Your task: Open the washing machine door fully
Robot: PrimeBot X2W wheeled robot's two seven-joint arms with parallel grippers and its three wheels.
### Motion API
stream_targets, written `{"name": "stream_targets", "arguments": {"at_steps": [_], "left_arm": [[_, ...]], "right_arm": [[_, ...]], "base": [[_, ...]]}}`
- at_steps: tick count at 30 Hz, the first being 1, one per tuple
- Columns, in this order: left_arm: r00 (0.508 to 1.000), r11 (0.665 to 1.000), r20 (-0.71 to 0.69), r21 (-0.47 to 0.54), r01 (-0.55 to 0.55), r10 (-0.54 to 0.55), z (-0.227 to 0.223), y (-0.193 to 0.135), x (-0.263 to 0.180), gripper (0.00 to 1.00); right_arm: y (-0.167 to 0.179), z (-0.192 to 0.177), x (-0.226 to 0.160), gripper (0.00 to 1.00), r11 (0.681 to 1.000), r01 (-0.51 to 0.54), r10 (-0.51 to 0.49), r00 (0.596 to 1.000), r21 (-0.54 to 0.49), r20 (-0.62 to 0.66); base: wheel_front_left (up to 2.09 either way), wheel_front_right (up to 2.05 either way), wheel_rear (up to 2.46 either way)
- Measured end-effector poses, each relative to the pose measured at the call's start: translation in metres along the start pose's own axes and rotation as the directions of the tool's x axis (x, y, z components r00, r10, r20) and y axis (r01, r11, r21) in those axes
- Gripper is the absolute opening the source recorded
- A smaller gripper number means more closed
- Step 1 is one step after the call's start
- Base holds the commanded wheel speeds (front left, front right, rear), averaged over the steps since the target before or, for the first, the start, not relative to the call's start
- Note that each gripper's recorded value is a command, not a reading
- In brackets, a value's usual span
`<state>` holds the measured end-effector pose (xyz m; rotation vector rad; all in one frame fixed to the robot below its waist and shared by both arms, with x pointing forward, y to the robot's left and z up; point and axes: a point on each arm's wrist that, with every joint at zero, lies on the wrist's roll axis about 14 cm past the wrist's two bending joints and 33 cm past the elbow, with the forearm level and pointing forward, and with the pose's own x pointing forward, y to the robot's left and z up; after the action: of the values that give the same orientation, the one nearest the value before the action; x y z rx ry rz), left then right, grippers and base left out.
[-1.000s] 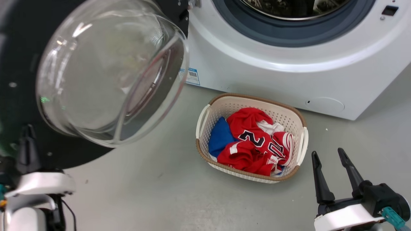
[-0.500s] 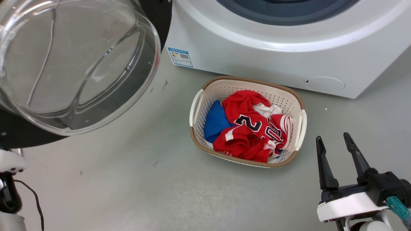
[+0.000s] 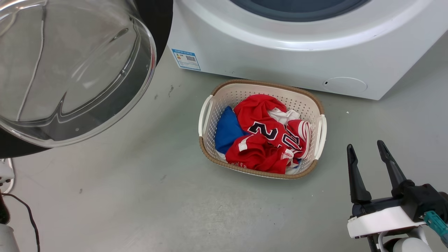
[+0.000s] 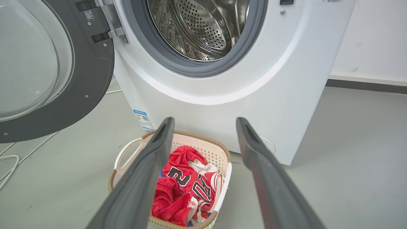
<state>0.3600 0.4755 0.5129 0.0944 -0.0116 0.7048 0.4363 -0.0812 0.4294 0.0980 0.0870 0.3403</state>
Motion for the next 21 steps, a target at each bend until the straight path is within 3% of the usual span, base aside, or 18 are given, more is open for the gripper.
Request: {"name": "stream_targets", "arguments": {"at_steps": [9,21], "left_arm": [[1.0,1.0,0.014,-0.008,0.014,-0.014,0.007,0.001,-0.006,0.0],[0.994,0.997,0.082,-0.003,0.076,-0.076,0.026,0.0,-0.05,0.0]], "right_arm": [[0.001,0.013,-0.007,1.0,1.0,0.005,-0.005,1.0,0.006,0.026],[-0.001,0.048,-0.033,1.0,0.999,0.032,-0.032,0.994,-0.001,0.105]], "base": [[0.0,0.0,0.0],[0.0,0.0,0.0]]}}
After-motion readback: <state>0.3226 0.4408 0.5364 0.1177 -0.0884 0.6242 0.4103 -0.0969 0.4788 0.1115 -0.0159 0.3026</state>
